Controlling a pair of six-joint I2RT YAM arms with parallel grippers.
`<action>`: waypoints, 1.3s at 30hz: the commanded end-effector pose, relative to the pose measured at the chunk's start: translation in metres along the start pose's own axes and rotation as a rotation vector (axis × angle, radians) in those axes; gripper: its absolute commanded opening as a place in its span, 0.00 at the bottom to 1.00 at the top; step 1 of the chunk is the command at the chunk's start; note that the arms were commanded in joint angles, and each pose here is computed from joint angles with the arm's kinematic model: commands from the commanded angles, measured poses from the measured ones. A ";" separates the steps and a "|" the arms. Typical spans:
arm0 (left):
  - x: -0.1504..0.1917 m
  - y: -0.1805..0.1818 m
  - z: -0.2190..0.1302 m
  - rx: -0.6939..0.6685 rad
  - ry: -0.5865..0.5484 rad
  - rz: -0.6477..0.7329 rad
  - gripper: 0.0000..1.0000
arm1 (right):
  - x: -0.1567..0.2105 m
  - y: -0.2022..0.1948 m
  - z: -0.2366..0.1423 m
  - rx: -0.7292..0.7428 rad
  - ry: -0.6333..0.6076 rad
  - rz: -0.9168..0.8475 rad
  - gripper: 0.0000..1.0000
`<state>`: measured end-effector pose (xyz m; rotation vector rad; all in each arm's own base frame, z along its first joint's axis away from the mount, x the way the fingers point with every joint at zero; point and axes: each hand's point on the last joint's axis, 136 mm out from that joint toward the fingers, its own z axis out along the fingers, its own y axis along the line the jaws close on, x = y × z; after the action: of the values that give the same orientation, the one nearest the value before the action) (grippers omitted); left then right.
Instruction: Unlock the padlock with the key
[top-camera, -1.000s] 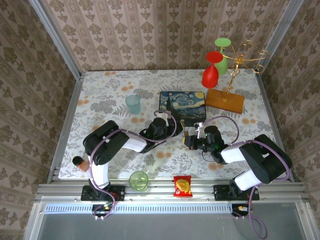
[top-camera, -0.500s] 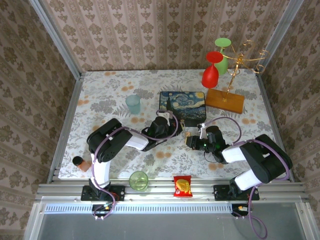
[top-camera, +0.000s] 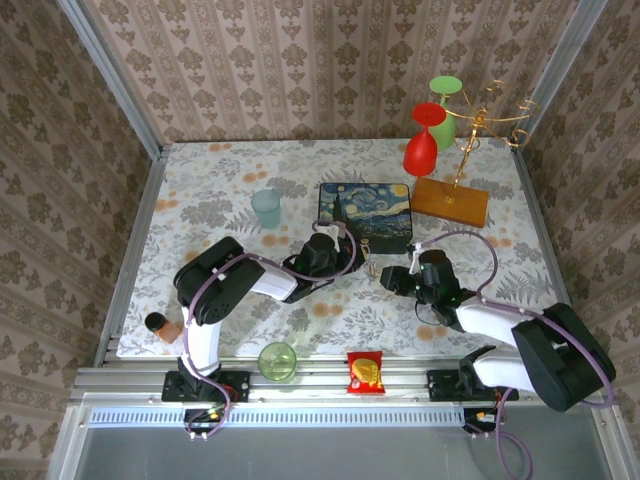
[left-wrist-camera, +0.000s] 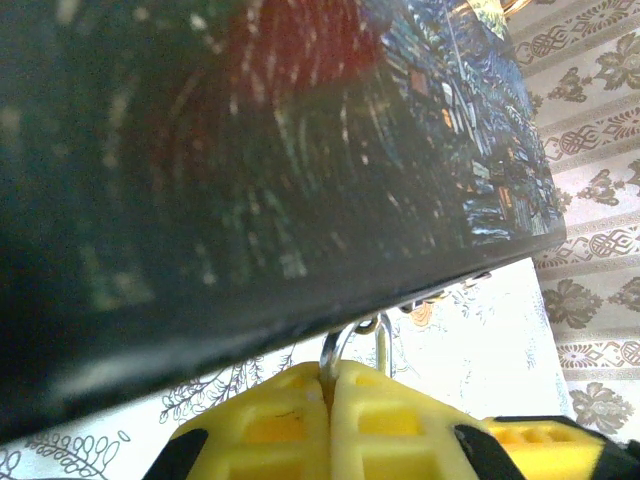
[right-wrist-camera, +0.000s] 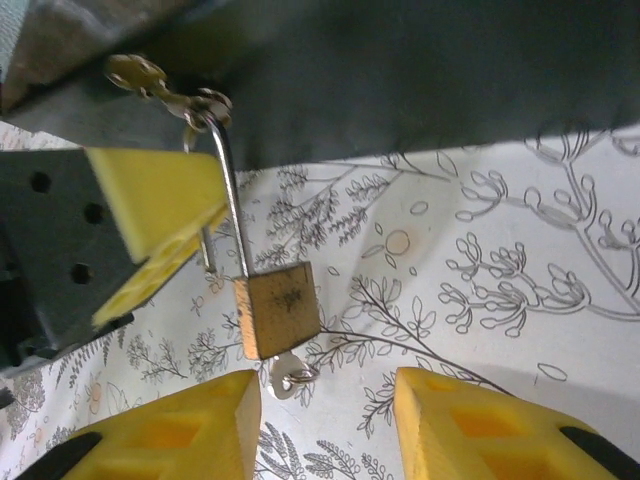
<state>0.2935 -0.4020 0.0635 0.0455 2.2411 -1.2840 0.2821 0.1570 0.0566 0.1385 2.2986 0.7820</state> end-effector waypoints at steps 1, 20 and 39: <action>0.002 0.003 0.000 0.012 0.002 -0.020 0.00 | -0.017 0.005 0.000 0.033 -0.006 -0.077 0.43; 0.000 -0.007 -0.004 0.036 0.001 -0.034 0.00 | -0.035 0.035 0.041 -0.264 0.059 -0.092 0.26; -0.003 -0.011 -0.009 0.047 -0.009 -0.051 0.00 | -0.024 0.030 0.057 -0.250 0.094 -0.089 0.04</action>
<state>0.2926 -0.3992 0.0645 0.0028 2.2368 -1.3113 0.3297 0.1985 0.0549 -0.0907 2.2697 1.0375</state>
